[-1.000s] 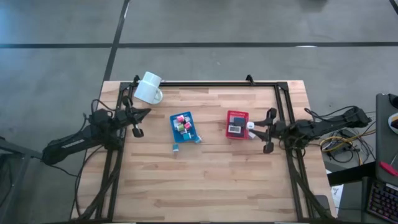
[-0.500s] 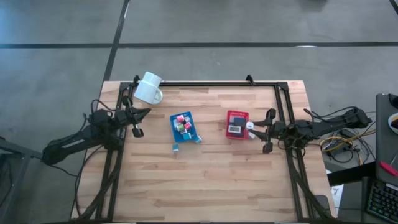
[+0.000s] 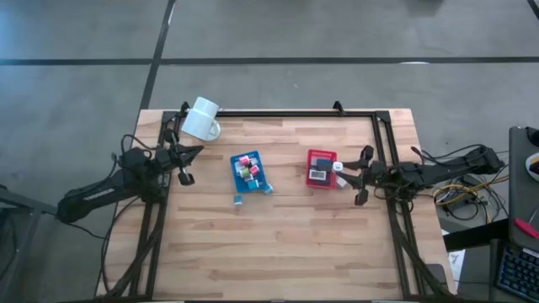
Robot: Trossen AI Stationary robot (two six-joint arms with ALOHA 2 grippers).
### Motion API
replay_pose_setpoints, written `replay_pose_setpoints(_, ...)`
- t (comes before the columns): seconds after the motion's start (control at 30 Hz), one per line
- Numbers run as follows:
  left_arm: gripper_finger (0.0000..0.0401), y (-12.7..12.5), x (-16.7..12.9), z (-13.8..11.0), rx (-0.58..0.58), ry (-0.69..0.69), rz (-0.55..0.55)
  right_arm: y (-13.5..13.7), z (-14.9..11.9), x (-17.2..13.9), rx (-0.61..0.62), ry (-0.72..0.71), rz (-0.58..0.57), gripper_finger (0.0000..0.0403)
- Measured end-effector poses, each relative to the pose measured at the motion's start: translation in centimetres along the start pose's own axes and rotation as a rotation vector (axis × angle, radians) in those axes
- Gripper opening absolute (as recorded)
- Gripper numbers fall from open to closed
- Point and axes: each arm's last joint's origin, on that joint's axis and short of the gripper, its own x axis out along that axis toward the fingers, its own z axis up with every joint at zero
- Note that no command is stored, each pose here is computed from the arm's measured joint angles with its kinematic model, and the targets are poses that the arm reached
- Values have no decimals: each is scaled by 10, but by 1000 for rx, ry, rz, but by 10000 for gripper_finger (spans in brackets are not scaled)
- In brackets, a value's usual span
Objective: Pick & Place Office items
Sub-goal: Put the black and white charger adapter into the blue bin
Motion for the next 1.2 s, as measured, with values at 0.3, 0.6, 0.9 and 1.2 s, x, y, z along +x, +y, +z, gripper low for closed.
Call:
replay_pose_setpoints(0.3, 5, 0, 0, 1, -9, -13, 4, 10, 17, 56, -25, 179, -78, 117)
replay_pose_setpoints(0.6, 5, 0, 0, 1, -11, -12, 3, 9, 21, 180, -118, 389, -28, 117)
replay_pose_setpoints(0.9, 5, 0, 0, 1, -11, -12, 4, 10, -8, 280, -179, 581, 58, 121)
replay_pose_setpoints(1.2, 5, 0, 0, 1, -27, -11, 5, 15, -46, 320, -182, 758, 93, 122)
